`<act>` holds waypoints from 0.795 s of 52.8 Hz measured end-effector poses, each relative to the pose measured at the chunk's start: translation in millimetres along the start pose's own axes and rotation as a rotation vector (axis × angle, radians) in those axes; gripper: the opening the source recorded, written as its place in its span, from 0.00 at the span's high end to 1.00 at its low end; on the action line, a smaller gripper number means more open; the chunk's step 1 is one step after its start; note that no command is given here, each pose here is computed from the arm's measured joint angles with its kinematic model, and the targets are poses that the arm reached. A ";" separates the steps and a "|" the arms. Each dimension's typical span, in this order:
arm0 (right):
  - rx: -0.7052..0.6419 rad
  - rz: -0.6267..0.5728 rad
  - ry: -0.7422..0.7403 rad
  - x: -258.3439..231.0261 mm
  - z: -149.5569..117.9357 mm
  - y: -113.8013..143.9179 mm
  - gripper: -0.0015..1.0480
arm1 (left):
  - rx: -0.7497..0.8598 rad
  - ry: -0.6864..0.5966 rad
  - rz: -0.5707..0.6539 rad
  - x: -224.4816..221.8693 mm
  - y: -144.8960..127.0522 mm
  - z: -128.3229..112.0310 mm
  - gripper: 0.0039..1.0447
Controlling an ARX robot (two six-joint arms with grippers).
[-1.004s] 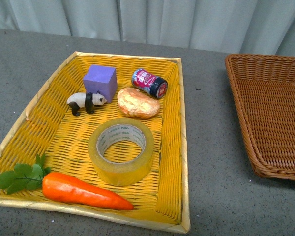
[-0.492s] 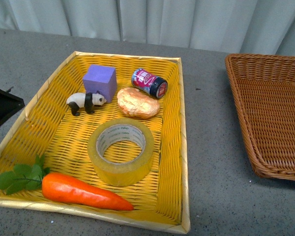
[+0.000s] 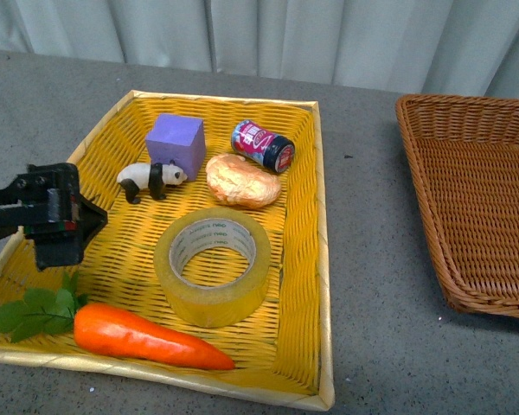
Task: Move tape to another basket
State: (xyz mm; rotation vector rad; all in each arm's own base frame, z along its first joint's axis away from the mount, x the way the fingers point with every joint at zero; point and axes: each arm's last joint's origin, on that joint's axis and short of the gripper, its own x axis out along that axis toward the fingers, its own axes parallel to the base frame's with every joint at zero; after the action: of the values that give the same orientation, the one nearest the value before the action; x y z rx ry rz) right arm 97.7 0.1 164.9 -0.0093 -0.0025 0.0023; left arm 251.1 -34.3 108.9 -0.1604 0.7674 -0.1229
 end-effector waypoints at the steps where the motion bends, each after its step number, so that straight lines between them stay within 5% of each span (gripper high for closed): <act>1: 0.000 0.000 0.000 0.0 0.0 0.0 0.09 | 0.004 0.004 -0.002 1.5 -1.0 -0.4 0.06; 42: 0.000 0.000 0.000 0.0 0.0 0.0 0.09 | 0.167 0.070 -0.108 43.5 -46.0 -2.5 0.06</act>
State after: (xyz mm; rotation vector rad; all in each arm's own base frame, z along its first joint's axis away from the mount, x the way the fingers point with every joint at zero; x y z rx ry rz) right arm 97.7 0.1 164.9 -0.0093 -0.0025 0.0023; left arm 278.0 -86.9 86.2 -0.0390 0.8144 -0.2952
